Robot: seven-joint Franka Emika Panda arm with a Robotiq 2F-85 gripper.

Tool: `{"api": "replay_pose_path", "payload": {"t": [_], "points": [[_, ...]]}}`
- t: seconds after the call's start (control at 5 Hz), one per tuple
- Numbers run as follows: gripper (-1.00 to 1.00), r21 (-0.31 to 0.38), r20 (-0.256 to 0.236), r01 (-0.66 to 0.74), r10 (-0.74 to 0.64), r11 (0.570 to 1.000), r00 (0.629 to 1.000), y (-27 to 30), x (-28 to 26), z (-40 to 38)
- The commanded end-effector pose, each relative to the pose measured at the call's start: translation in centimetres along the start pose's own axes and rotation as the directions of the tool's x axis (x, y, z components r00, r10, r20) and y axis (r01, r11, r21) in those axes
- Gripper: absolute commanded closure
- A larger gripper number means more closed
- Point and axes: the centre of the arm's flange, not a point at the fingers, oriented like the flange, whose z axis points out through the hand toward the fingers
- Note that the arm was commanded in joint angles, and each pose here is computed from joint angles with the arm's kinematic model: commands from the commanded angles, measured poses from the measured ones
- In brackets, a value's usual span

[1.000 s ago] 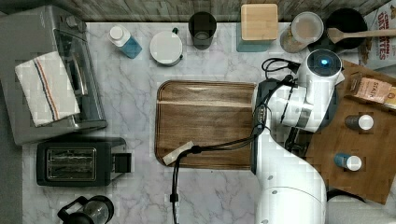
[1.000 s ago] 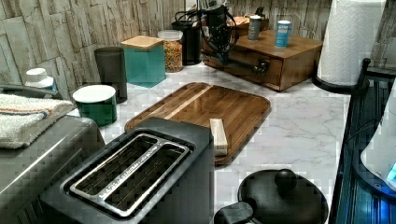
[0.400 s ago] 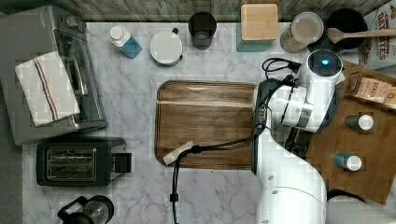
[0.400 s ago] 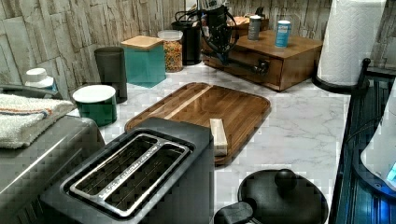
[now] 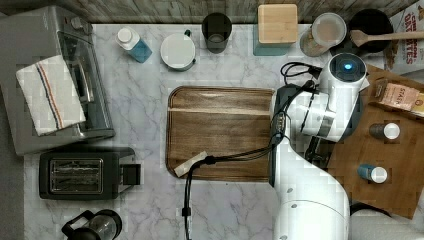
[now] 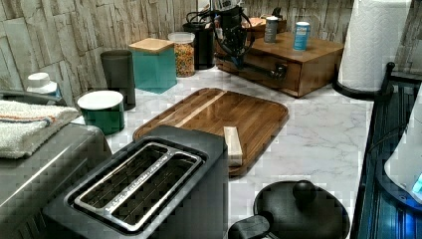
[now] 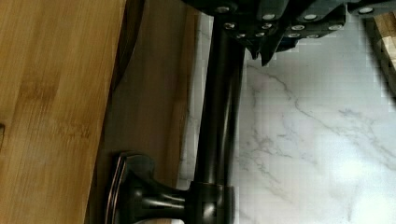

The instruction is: Close the drawer.

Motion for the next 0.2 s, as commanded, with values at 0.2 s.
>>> {"api": "replay_pose_path", "payload": {"t": [0.2], "points": [[1.0, -0.094, -0.114, -0.285, 0.274, 0.954, 0.955, 21.6, -3.25, -4.96]]}}
